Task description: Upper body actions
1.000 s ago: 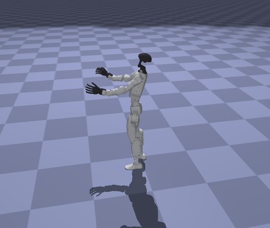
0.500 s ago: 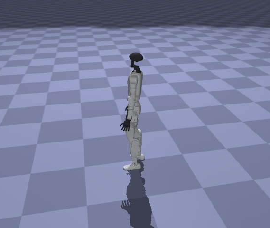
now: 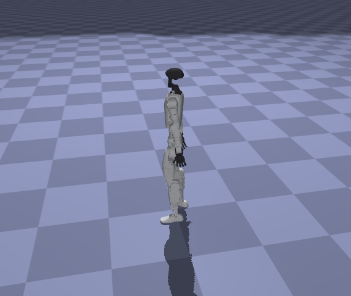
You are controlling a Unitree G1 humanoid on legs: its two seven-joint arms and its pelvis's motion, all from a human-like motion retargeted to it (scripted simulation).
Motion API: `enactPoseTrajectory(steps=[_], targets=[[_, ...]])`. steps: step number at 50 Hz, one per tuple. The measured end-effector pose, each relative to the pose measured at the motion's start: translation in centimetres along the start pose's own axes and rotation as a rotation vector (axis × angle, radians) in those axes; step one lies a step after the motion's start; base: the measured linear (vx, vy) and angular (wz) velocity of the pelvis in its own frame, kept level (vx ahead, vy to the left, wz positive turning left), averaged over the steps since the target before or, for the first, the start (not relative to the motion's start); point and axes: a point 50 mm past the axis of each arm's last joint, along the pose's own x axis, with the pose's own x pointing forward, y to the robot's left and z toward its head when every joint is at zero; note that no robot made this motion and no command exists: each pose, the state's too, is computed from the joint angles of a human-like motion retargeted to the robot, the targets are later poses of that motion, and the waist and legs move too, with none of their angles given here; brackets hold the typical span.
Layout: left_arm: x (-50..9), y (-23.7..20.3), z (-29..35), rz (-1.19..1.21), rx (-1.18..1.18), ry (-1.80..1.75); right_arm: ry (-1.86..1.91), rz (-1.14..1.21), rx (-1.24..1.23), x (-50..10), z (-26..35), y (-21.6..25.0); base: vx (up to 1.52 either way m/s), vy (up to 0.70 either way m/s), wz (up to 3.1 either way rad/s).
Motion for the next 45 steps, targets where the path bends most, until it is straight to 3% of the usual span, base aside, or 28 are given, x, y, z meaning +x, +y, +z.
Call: enactPoseTrajectory(steps=[45], targets=[[0.0,-0.1,-0.4,0.006,-0.033,0.006,0.006,-0.035,0.122,0.1,-0.5,0.7,0.00,0.00,-0.03]])
